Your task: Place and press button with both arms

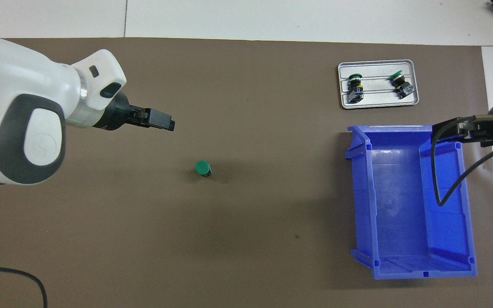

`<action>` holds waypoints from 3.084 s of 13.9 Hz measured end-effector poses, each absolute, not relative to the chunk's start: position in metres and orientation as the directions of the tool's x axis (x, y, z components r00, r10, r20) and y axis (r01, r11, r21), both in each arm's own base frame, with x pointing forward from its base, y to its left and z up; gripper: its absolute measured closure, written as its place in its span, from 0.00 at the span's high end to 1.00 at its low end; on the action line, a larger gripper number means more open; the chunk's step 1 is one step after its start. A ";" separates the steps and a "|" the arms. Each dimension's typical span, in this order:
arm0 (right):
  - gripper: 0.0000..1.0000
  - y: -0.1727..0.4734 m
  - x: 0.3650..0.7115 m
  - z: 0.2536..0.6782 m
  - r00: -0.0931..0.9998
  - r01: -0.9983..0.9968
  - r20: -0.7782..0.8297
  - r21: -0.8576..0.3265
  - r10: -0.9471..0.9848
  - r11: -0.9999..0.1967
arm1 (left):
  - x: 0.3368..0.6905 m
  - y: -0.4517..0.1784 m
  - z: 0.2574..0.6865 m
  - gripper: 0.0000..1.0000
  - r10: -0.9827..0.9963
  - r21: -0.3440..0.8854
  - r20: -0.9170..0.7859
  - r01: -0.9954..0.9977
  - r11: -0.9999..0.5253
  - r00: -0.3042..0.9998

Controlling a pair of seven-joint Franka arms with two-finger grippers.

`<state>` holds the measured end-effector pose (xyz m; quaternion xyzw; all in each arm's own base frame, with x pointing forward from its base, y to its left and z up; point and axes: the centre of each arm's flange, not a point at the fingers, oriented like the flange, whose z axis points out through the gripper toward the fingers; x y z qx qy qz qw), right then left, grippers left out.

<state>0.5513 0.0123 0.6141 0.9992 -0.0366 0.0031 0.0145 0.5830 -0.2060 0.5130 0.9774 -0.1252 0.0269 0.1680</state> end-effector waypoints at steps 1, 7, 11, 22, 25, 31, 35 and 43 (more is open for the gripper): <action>1.00 0.012 0.551 0.614 0.997 -0.073 0.007 0.029 -0.073 -0.997 | 0.576 -0.223 0.512 0.98 -0.219 0.253 0.081 -0.233 -0.939 0.972; 1.00 0.012 0.551 0.614 0.997 -0.073 0.007 0.029 -0.073 -0.997 | 0.540 -0.288 0.492 0.66 -0.116 0.119 0.025 -0.118 -0.986 0.993; 1.00 0.012 0.551 0.614 0.997 -0.073 0.007 0.029 -0.073 -0.997 | 0.520 -0.303 0.459 0.14 -0.108 0.083 0.020 -0.109 -0.991 0.994; 1.00 0.012 0.551 0.614 0.997 -0.073 0.007 0.029 -0.073 -0.997 | 0.494 -0.311 0.390 0.01 -0.048 0.112 0.085 -0.058 -0.992 0.995; 1.00 0.012 0.551 0.614 0.997 -0.073 0.007 0.029 -0.073 -0.997 | 0.495 -0.311 0.381 0.01 -0.046 0.108 0.077 -0.054 -0.993 0.996; 1.00 0.012 0.551 0.614 0.997 -0.073 0.007 0.029 -0.073 -0.997 | 0.494 -0.310 0.369 0.01 -0.040 0.117 0.097 -0.051 -0.992 0.995; 1.00 0.012 0.551 0.614 0.997 -0.073 0.007 0.029 -0.073 -0.997 | 0.492 -0.311 0.366 0.01 -0.039 0.126 0.114 -0.054 -0.991 0.993; 1.00 0.013 0.551 0.614 0.997 -0.071 0.006 0.029 -0.071 -0.997 | 0.518 -0.304 0.421 0.01 -0.031 0.091 0.062 -0.037 -0.995 0.998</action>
